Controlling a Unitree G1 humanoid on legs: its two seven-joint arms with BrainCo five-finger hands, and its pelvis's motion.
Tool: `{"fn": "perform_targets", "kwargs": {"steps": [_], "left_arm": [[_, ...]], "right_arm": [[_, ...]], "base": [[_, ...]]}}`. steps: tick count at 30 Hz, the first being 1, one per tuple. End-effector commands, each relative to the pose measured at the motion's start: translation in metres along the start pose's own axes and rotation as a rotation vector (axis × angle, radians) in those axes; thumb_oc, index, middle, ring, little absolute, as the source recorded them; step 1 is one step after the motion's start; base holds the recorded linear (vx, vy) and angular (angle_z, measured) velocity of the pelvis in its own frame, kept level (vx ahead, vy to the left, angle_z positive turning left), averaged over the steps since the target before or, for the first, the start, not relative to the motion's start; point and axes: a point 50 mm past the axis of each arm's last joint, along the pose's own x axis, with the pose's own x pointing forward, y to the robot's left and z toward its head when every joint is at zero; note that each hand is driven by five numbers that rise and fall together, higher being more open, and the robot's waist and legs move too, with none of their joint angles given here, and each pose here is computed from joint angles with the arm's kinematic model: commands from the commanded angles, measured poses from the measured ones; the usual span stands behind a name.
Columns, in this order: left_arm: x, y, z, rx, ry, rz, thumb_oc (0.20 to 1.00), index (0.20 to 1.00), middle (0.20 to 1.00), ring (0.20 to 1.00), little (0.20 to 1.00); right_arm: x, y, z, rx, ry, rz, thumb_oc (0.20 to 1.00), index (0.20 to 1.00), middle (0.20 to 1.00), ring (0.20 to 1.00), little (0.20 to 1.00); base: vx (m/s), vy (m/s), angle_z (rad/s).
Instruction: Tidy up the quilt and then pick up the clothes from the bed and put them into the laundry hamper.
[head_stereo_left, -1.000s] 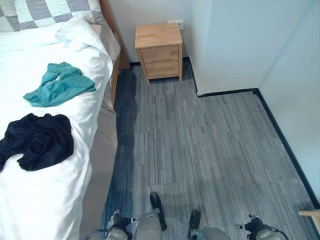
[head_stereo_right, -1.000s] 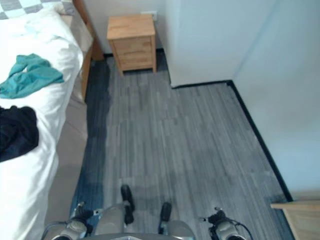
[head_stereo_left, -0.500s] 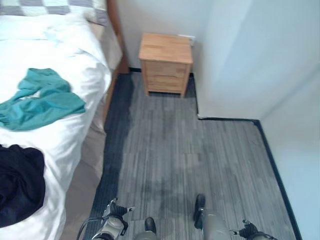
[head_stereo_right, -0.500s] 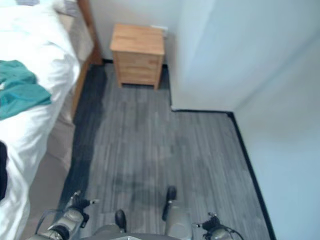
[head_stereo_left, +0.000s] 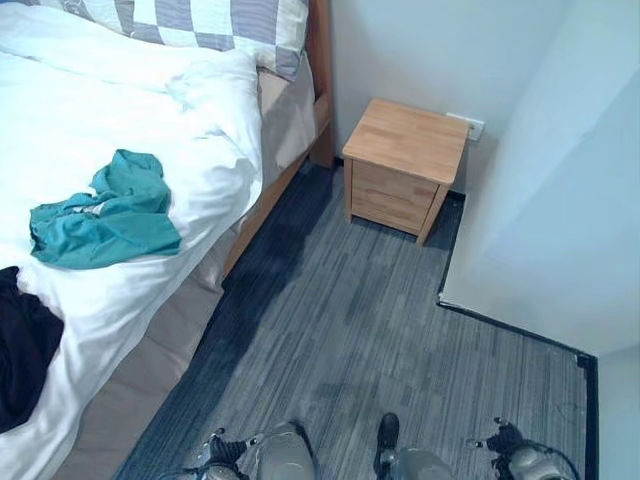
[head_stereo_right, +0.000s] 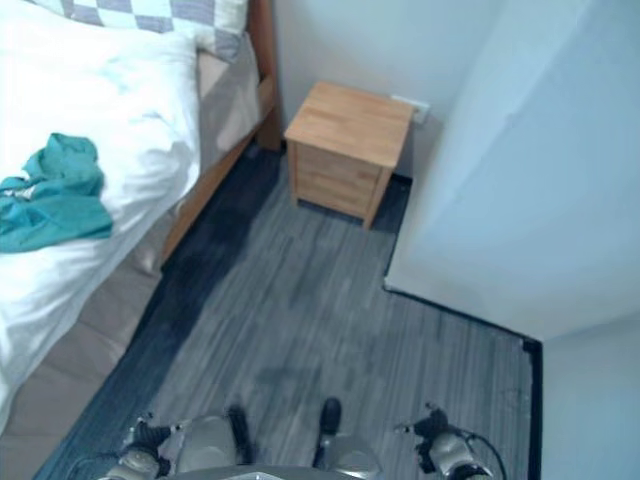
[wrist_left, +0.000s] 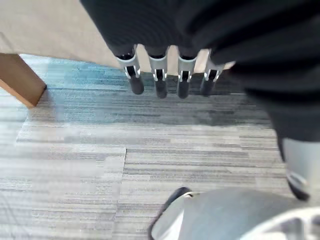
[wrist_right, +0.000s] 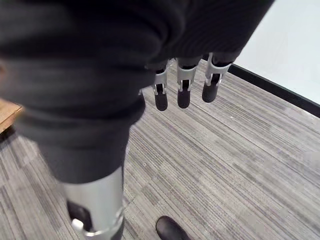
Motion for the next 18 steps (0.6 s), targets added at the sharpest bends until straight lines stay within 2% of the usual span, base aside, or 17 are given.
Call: {"fn": "perform_targets", "kwargs": {"steps": [1, 4, 8, 12, 18], "left_arm": [[0.001, 0.003, 0.003, 0.031, -0.006, -0.008, 1.0, 1.0, 1.0, 1.0, 1.0], [0.001, 0.005, -0.005, 0.059, 0.018, -0.017, 1.0, 1.0, 1.0, 1.0, 1.0], [0.002, 0.018, -0.017, 0.137, 0.073, 0.006, 1.0, 1.0, 1.0, 1.0, 1.0], [0.004, 0.026, -0.014, 0.128, 0.054, 0.028, 1.0, 1.0, 1.0, 1.0, 1.0], [0.003, 0.023, -0.013, 0.146, 0.04, 0.016, 1.0, 1.0, 1.0, 1.0, 1.0]], "right_arm": [[-0.002, 0.001, -0.014, 0.002, 0.033, -0.002, 1.0, 1.0, 1.0, 1.0, 1.0], [-0.005, 0.012, -0.019, 0.008, 0.042, 0.031, 1.0, 1.0, 1.0, 1.0, 1.0], [-0.004, 0.02, 0.003, 0.057, -0.029, 0.059, 1.0, 1.0, 1.0, 1.0, 1.0], [-0.004, 0.016, 0.015, 0.1, -0.075, 0.046, 1.0, 1.0, 1.0, 1.0, 1.0], [-0.001, 0.001, 0.021, 0.058, -0.092, 0.026, 1.0, 1.0, 1.0, 1.0, 1.0]], "base": [[0.26, 0.022, 0.57], [0.47, 0.127, 0.61], [0.33, 0.036, 0.84], [0.42, -0.238, 0.74], [0.5, -0.396, 0.61]]}}
